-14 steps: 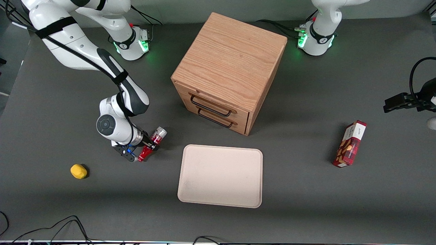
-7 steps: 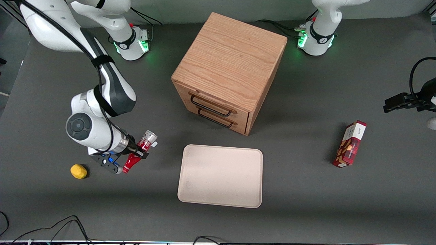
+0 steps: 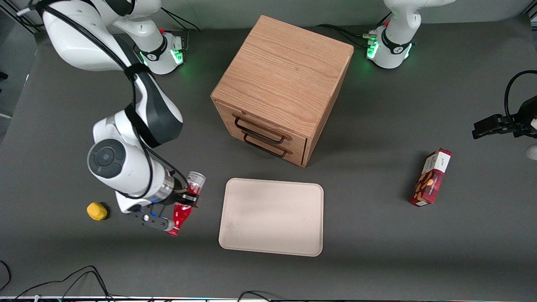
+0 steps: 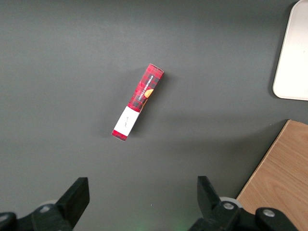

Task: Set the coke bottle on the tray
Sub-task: 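Carry the bottle over the cream tray with the right gripper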

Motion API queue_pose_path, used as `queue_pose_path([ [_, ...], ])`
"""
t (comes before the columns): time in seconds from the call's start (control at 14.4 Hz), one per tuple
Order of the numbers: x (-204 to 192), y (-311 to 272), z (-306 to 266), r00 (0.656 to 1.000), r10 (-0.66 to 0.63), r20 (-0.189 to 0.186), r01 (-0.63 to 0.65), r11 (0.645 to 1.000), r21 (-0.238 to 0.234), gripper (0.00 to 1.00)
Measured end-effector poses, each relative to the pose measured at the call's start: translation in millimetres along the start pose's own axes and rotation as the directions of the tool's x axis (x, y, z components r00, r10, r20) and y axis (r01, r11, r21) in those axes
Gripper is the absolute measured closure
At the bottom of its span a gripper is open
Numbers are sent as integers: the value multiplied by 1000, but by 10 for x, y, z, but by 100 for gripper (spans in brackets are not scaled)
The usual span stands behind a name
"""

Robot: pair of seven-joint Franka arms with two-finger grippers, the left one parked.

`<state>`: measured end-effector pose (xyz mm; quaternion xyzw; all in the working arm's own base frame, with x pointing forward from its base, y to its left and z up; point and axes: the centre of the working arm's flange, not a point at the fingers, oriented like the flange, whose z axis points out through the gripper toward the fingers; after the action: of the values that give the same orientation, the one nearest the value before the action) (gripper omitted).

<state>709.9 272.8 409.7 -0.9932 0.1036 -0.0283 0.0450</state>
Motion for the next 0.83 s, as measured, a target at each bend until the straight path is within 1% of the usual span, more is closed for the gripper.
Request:
queue_pose_path([
  [0.14,14,-193,286,998,-60,1,60,998,21,44],
  [0.21,8,-254,485,997,-80,9,80,996,27,44],
  [0.28,-26,-313,702,995,-94,24,94,995,27,44],
  [0.49,-164,-389,1440,989,-107,100,107,994,6,44],
  [0.55,-190,-380,1658,988,-106,116,106,994,4,44],
  [0.69,-217,-361,1963,986,-102,129,102,995,6,44],
  [0.83,-217,-355,2089,987,-99,126,98,995,13,44],
])
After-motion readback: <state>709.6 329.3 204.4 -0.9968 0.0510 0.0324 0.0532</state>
